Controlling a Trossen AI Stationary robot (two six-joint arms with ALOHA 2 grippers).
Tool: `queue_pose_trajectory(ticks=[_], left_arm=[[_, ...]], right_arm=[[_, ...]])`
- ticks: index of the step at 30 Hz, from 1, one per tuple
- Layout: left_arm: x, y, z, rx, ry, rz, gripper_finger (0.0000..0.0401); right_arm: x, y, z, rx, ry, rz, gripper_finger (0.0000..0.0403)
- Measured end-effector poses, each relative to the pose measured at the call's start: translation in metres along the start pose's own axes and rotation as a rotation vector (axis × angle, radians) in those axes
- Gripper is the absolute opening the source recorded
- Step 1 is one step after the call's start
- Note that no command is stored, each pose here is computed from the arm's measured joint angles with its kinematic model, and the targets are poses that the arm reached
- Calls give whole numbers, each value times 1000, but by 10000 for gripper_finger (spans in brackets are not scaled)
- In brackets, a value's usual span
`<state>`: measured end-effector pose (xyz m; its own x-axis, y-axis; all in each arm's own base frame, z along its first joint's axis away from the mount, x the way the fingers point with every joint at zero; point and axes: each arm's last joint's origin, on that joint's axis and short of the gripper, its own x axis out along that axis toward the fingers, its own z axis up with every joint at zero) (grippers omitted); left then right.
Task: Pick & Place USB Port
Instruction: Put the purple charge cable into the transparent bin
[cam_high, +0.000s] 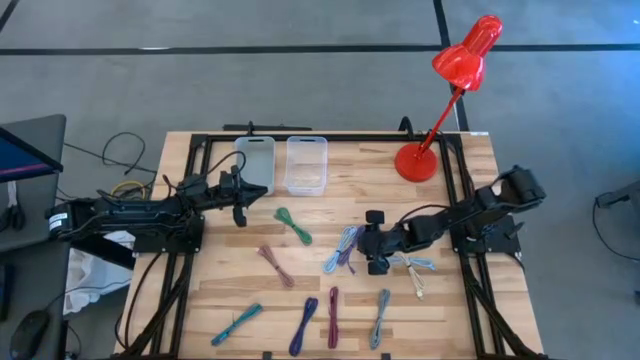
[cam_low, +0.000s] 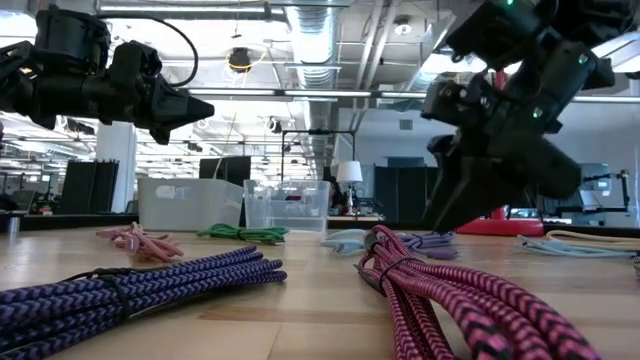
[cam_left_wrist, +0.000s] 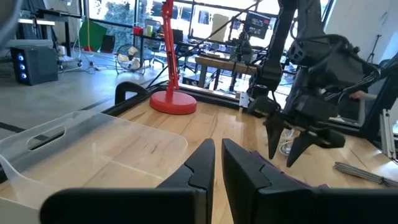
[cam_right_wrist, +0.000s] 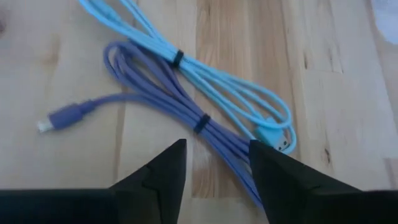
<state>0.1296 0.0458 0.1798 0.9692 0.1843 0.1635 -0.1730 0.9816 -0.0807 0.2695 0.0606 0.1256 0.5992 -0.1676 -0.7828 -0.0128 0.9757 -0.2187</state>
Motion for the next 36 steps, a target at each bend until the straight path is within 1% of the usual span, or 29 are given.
queue_pose_trajectory(ticks=[6, 9, 13, 16, 22, 24, 28, 31, 36], left_arm=[[0, 0, 0, 0, 1, 0, 30], [0, 0, 0, 0, 1, 0, 30], [0, 0, 0, 0, 1, 0, 30], [0, 0, 0, 0, 2, 0, 30], [0, 0, 0, 0, 2, -1, 30], [0, 0, 0, 0, 2, 0, 30], [0, 0, 0, 0, 2, -1, 30], [0, 0, 0, 0, 2, 0, 30], [0, 0, 0, 0, 2, 0, 30]], right_arm=[[11, 1, -5, -18, 29, -12, 156], [14, 1, -5, -23, 33, -44, 154], [15, 1, -6, -23, 32, -58, 141], [17, 2, -6, -21, 27, -61, 115], [18, 2, -6, -24, 29, -62, 29], [17, 2, -6, -24, 29, -60, 10], [17, 1, -6, -23, 30, -59, 12], [17, 2, -6, -28, 30, -55, 4], [9, 1, -5, -30, 20, -29, 2]])
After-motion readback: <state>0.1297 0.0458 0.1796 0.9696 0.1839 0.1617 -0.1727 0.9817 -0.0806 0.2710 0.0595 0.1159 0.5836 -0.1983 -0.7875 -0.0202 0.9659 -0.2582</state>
